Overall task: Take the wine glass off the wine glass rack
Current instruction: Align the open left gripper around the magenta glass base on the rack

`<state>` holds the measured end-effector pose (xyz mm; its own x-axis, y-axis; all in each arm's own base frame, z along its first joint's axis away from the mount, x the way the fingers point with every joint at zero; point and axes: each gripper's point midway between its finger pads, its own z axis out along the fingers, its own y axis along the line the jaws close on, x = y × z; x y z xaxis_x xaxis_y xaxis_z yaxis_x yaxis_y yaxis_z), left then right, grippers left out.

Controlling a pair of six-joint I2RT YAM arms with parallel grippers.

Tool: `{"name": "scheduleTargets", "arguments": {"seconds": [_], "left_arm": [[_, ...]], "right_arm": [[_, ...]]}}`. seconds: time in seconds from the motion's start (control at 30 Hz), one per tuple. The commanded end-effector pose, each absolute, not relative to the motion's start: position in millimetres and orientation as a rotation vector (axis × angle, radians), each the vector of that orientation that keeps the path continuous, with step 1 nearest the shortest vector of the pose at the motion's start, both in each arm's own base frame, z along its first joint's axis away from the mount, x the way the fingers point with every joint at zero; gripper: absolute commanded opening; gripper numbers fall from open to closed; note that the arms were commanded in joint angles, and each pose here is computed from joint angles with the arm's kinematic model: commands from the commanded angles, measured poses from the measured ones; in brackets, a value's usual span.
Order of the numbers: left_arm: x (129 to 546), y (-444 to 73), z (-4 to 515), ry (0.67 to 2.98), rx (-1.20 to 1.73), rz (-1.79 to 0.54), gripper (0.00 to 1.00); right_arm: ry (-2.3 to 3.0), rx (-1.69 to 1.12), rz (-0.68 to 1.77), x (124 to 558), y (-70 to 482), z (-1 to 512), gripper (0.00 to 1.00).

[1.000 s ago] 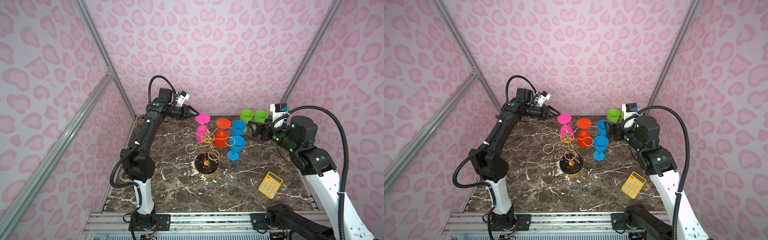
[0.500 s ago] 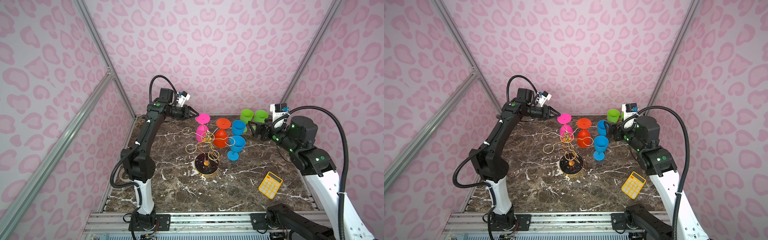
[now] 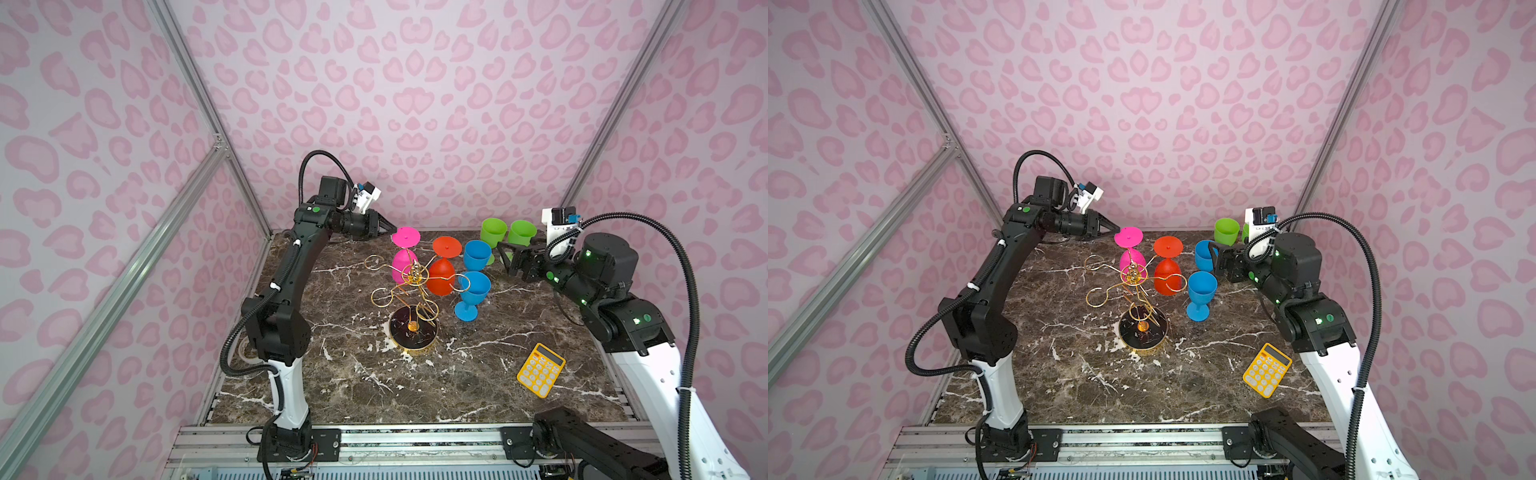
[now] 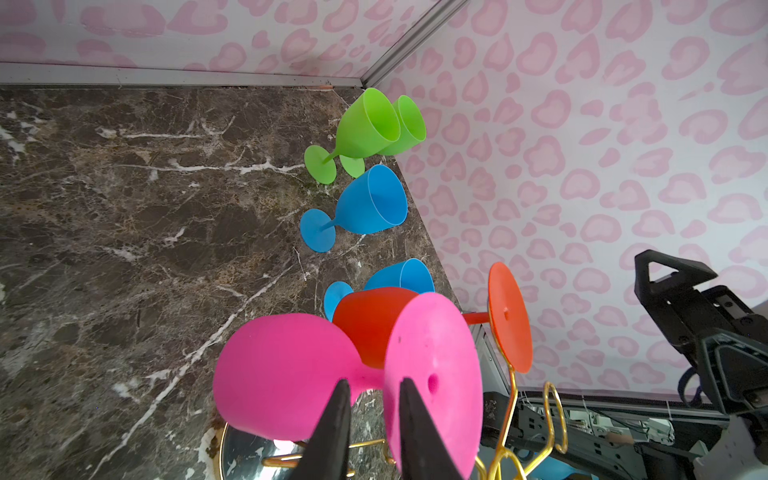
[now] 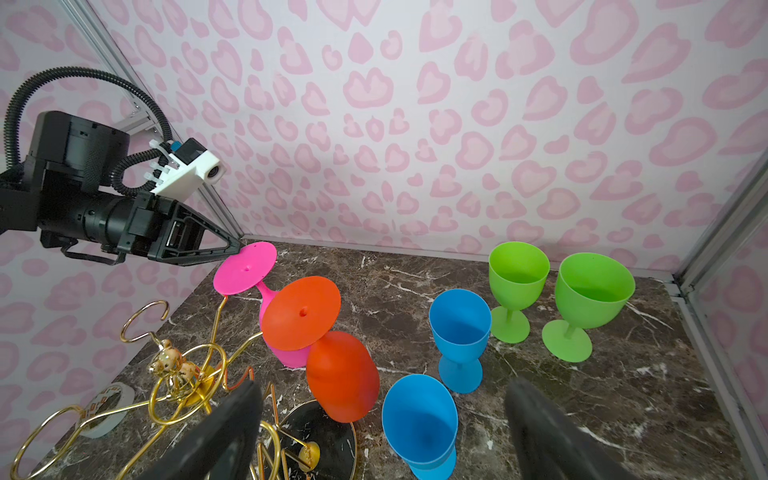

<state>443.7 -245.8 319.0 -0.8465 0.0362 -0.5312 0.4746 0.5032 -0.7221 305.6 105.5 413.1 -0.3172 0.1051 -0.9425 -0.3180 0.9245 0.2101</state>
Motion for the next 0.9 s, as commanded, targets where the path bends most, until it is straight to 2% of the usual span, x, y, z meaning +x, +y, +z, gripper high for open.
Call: {"name": "scheduleTargets", "arguments": {"seconds": [0.0,0.87], "left_arm": [[438.3,-247.2,329.8,2.275,0.438,-1.329,0.21],[433.5,-247.3,340.6,2.257,0.428,-1.37,0.06]], "right_arm": [[1.837,-0.16,0.435,305.7,107.0,414.9,0.93],[1.83,-0.161,0.444,301.7,106.9,416.2,0.93]]}}
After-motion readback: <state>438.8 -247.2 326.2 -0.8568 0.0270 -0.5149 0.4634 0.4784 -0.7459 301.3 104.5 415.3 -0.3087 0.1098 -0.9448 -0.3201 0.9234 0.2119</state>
